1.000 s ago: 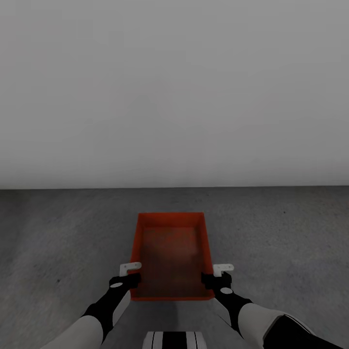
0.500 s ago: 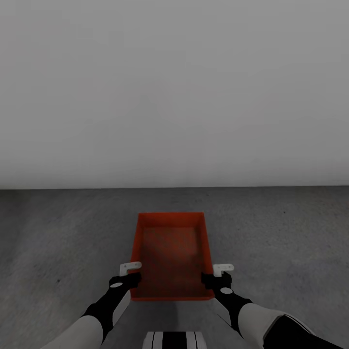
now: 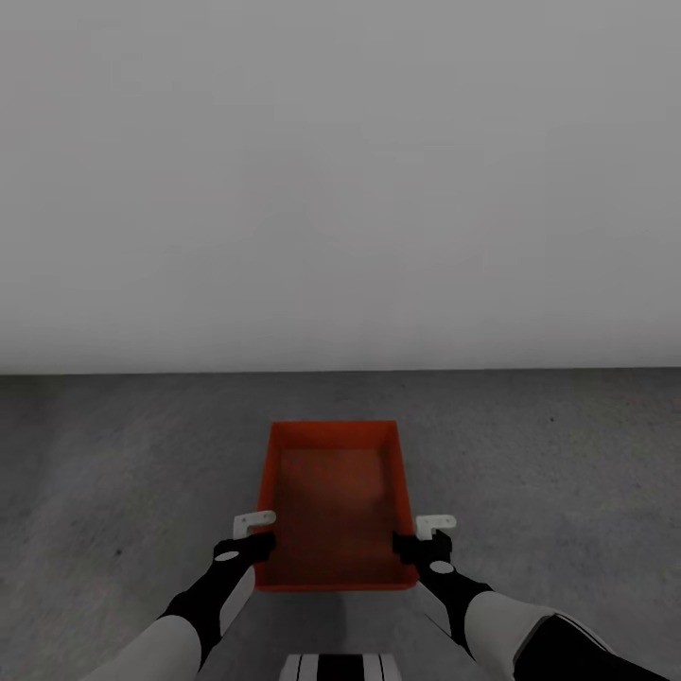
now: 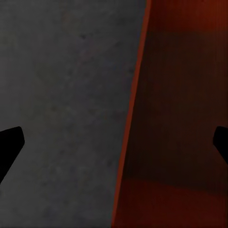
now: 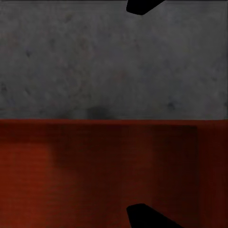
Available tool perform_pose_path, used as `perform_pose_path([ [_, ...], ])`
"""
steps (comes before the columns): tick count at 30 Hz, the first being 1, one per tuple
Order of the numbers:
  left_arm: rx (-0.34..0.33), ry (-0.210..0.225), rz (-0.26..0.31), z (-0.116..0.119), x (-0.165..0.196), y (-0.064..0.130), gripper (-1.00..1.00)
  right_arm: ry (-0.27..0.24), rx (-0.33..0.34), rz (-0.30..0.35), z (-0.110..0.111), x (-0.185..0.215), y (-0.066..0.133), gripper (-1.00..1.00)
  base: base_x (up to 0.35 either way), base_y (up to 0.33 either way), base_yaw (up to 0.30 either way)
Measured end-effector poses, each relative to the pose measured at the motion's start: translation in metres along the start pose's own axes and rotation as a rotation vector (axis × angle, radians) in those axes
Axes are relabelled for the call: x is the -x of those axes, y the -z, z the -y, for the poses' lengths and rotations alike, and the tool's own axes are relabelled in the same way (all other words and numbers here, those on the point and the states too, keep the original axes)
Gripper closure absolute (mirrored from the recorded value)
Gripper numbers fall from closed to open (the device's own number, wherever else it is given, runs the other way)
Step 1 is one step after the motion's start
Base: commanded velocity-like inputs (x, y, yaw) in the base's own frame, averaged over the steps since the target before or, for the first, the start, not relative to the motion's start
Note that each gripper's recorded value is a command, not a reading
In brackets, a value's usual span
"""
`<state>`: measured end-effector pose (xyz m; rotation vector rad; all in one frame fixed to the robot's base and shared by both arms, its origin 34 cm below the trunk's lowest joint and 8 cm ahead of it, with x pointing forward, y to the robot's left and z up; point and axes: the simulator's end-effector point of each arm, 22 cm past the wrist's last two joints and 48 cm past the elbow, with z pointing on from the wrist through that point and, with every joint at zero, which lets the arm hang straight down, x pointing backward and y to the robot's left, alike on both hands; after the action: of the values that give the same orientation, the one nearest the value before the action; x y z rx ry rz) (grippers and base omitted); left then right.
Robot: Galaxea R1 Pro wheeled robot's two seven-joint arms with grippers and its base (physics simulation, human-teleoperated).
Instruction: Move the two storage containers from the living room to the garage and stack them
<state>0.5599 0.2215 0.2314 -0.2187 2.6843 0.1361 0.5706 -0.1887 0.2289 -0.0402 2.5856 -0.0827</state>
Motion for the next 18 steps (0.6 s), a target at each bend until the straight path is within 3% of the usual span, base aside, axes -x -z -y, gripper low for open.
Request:
perform_pose_path([
  [18, 0.001, 0.001, 0.003, -0.001, 0.026, 0.031, -1.00, 0.000, 0.000, -0.001, 0.003, 0.028, 0.029, -1.00, 0.000, 0.000, 0.000],
])
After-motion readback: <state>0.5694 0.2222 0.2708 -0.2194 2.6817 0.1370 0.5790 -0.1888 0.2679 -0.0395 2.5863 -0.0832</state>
